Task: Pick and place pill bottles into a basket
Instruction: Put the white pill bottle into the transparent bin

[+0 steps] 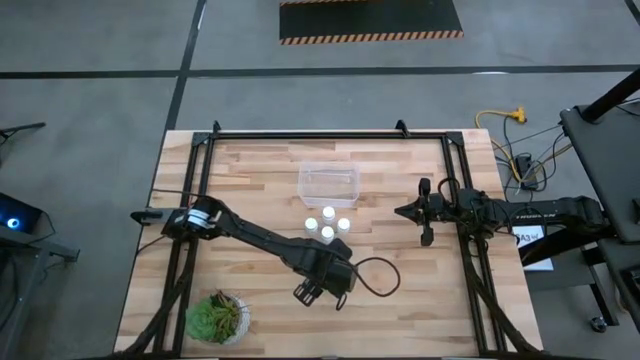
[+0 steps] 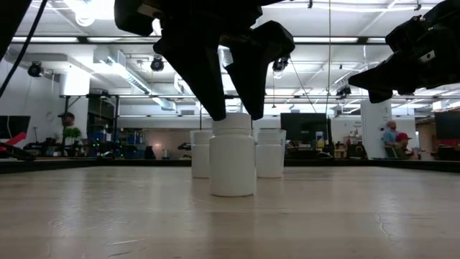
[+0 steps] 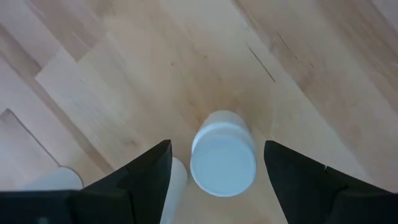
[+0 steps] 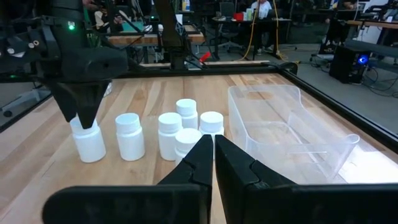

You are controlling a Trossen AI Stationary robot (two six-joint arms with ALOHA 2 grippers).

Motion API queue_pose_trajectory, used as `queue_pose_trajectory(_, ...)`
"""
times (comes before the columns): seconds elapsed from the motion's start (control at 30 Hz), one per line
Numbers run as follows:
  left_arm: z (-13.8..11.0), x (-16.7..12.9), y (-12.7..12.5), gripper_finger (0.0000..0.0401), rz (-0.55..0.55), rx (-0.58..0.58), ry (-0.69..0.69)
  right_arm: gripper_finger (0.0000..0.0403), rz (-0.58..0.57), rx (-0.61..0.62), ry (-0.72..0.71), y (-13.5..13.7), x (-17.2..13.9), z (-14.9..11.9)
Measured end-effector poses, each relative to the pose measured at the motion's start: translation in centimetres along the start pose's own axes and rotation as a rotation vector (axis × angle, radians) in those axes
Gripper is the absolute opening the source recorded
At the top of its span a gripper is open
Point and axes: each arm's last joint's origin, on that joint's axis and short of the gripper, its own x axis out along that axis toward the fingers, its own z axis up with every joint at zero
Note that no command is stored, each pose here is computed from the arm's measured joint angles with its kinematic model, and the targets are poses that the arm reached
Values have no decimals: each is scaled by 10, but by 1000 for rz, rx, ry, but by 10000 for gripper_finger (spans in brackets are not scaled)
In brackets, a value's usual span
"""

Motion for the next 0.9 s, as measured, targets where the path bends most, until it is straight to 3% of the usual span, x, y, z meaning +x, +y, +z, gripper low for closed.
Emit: queue_pose_trajectory(0.9,-7,18,-4,238,-6,-1,8,9,0,2,0,0,0,0)
